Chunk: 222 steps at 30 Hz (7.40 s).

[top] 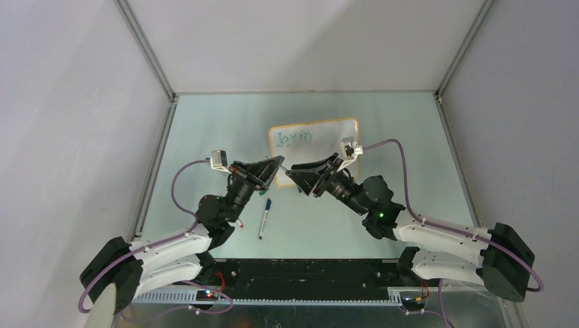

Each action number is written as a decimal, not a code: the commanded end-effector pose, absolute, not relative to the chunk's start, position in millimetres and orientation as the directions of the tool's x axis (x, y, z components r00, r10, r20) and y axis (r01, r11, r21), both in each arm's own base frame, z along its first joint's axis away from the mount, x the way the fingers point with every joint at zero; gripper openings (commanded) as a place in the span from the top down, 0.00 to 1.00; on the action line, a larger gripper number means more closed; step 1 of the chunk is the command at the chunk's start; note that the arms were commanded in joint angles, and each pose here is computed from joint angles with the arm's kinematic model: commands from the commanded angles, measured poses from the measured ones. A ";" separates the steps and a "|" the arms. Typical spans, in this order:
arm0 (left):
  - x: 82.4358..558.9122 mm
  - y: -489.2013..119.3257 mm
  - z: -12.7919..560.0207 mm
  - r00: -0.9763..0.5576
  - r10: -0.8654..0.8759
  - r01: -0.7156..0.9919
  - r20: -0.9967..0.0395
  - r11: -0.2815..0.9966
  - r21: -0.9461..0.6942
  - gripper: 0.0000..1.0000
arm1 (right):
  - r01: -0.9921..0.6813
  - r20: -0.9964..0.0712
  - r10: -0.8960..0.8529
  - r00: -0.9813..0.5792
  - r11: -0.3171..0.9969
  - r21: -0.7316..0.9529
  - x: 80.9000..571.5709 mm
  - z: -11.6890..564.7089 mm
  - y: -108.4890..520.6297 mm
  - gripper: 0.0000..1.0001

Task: Write a sentence on the whiteboard
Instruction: Adjust the whiteboard marker, then write a sentence on the whiteboard.

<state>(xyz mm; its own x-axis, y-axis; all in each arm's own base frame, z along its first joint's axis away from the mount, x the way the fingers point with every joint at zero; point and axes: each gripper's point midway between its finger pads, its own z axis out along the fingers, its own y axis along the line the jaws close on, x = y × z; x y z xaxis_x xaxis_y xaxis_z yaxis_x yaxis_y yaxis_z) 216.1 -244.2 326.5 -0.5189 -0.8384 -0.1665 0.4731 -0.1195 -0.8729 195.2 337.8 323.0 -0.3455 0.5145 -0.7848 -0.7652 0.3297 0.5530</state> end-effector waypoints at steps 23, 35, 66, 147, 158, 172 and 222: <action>236.7 -209.3 309.0 -0.384 -0.856 0.458 -0.347 0.150 -0.876 0.21 | -0.630 -0.805 0.456 -0.380 0.510 0.586 228.2 301.5 297.5 1.00; 280.2 -165.7 212.8 -0.348 -0.338 0.276 -0.874 0.854 -0.440 0.01 | -0.348 -0.820 0.236 -0.522 0.818 0.457 278.5 255.8 187.5 1.00; 349.0 -190.7 173.9 -0.371 -0.328 0.642 -0.869 0.586 -0.495 0.01 | -0.436 -0.872 0.103 -0.479 0.834 0.338 316.2 292.0 215.7 1.00; 387.8 -203.5 147.1 -0.579 -0.496 0.603 -0.647 0.273 -0.750 1.00 | -0.246 -0.867 -0.067 -0.494 0.967 0.066 377.3 253.8 228.6 1.00; 388.5 -203.8 147.5 -0.581 -0.495 0.604 -0.646 0.270 -0.750 1.00 | -0.254 -0.856 -0.088 -0.509 0.966 0.052 381.5 246.5 232.8 1.00; 387.9 -203.6 147.9 -0.578 -0.494 0.607 -0.650 0.272 -0.747 1.00 | -0.246 -0.838 -0.104 -0.536 0.969 0.037 385.2 237.3 233.8 1.00; 386.4 -205.5 148.5 -0.580 -0.488 0.612 -0.653 0.267 -0.744 1.00 | -0.490 -0.847 -0.290 -0.446 0.871 -0.040 319.3 194.1 350.7 1.00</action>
<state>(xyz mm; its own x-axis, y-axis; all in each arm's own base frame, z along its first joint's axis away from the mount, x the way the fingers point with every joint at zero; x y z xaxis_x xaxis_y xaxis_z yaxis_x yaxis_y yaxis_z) 382.8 -204.6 133.8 -0.6216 -0.4900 -0.6112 0.5514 0.2805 -0.7857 305.5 344.0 167.3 -0.4982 -0.3285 -0.8024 -0.5211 0.8531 -0.0256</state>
